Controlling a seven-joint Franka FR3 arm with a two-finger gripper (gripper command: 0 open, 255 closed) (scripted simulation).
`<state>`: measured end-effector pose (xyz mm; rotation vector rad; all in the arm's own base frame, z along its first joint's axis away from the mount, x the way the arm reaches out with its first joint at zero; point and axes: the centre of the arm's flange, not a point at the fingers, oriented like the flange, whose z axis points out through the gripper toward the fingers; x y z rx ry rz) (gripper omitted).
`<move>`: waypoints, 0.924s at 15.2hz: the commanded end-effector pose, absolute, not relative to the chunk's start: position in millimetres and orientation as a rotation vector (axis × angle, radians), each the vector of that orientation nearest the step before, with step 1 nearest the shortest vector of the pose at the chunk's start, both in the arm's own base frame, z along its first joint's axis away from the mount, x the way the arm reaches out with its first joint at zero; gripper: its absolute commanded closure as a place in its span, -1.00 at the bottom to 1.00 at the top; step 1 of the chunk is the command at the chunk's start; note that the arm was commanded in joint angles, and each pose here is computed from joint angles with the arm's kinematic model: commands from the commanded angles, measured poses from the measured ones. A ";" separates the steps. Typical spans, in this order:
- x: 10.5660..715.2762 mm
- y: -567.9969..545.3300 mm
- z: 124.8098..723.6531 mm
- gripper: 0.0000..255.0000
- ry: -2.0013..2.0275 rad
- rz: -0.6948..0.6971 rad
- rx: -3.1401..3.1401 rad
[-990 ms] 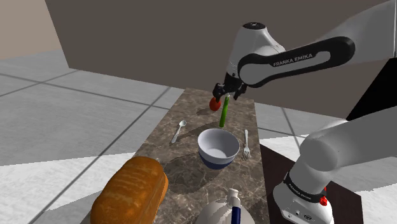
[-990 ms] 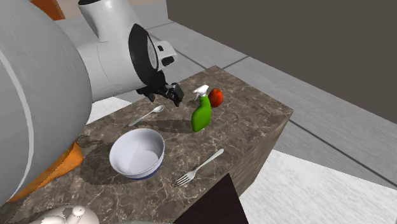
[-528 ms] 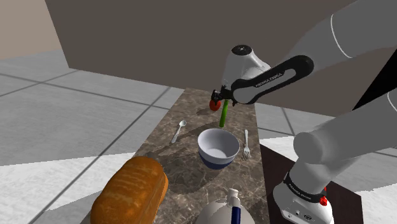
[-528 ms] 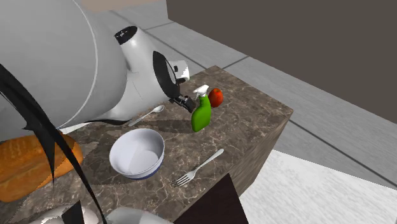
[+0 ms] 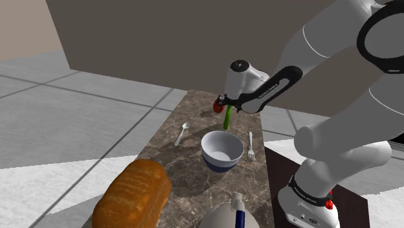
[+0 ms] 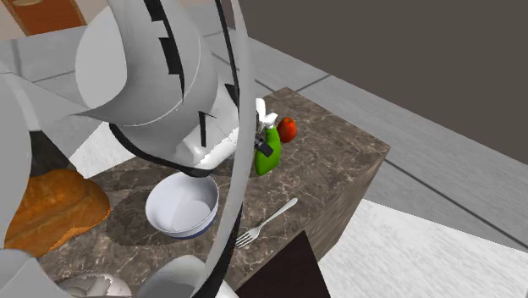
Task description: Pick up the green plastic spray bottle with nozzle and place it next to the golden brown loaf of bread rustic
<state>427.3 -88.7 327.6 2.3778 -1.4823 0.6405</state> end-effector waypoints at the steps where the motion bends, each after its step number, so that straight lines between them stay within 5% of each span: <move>1: 430.5 -93.3 317.7 -1.00 -1.486 0.643 2.376; 11: 433.6 -99.3 306.0 -1.00 -1.486 0.643 2.376; 12: 433.6 -99.3 306.0 1.00 -1.486 0.643 2.376; 14: 433.6 -99.3 306.0 1.00 -1.486 0.643 2.376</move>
